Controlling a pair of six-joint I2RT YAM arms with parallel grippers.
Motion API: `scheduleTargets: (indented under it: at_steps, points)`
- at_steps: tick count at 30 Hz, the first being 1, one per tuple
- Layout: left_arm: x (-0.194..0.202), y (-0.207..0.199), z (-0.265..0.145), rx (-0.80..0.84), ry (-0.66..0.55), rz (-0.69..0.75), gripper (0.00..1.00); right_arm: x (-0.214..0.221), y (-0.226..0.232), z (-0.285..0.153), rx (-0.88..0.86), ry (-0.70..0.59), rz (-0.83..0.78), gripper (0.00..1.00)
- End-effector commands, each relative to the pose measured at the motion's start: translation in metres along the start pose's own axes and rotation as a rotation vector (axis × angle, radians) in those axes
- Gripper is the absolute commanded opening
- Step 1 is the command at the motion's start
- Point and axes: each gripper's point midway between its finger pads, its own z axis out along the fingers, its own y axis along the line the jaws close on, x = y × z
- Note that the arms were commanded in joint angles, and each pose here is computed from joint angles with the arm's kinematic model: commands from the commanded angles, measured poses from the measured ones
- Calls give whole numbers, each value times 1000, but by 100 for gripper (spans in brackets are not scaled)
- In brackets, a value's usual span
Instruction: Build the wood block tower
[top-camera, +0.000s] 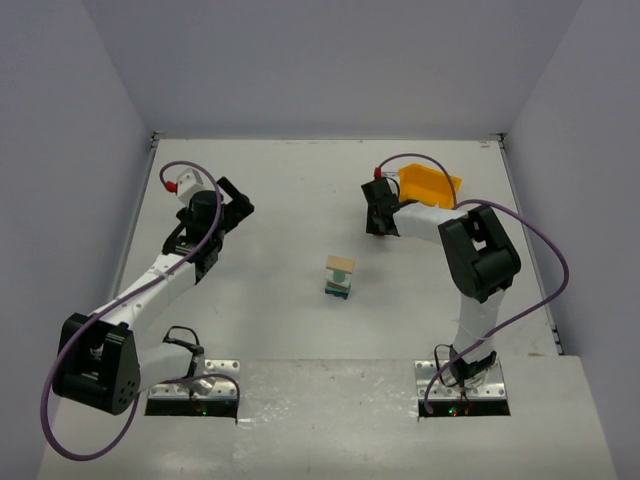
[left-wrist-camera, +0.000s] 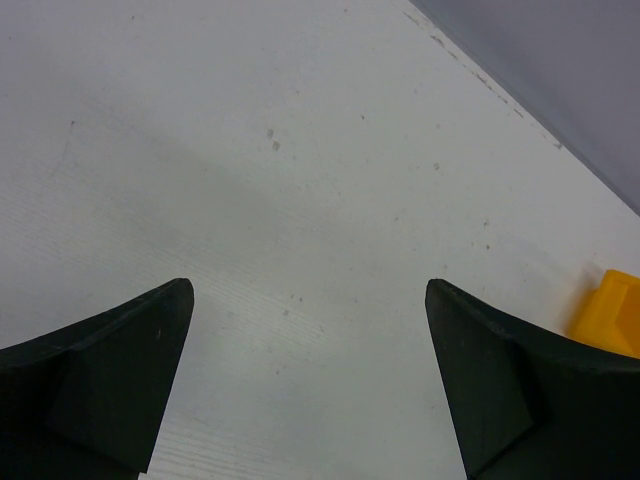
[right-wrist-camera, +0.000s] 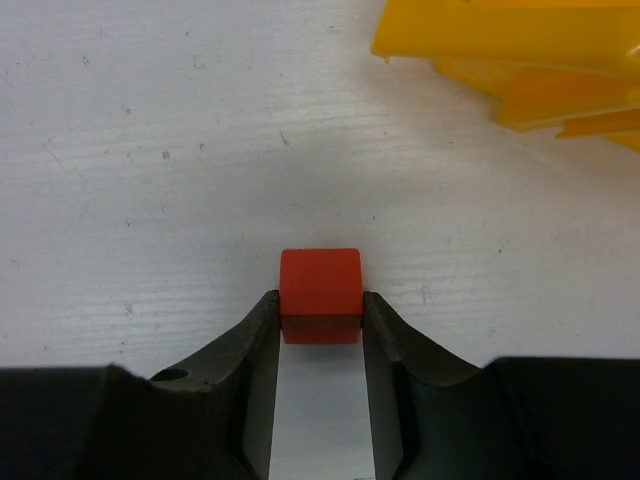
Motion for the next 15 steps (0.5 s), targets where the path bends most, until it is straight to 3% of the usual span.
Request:
scheduleTargets:
  at_steps: [1, 6, 11, 15]
  points:
    - [-10, -13, 1, 49, -30, -6, 100, -31, 6, -10, -18, -75, 15, 26]
    - [-11, -13, 0, 46, -29, -1, 100, -53, 10, -27, -72, -139, -89, 14]
    - [-11, -12, -2, 48, -32, -1, 100, -94, 11, -75, -145, -299, -202, 12]
    - [-13, -12, -4, 50, -37, -2, 100, -115, 28, -134, -331, -411, -334, 13]
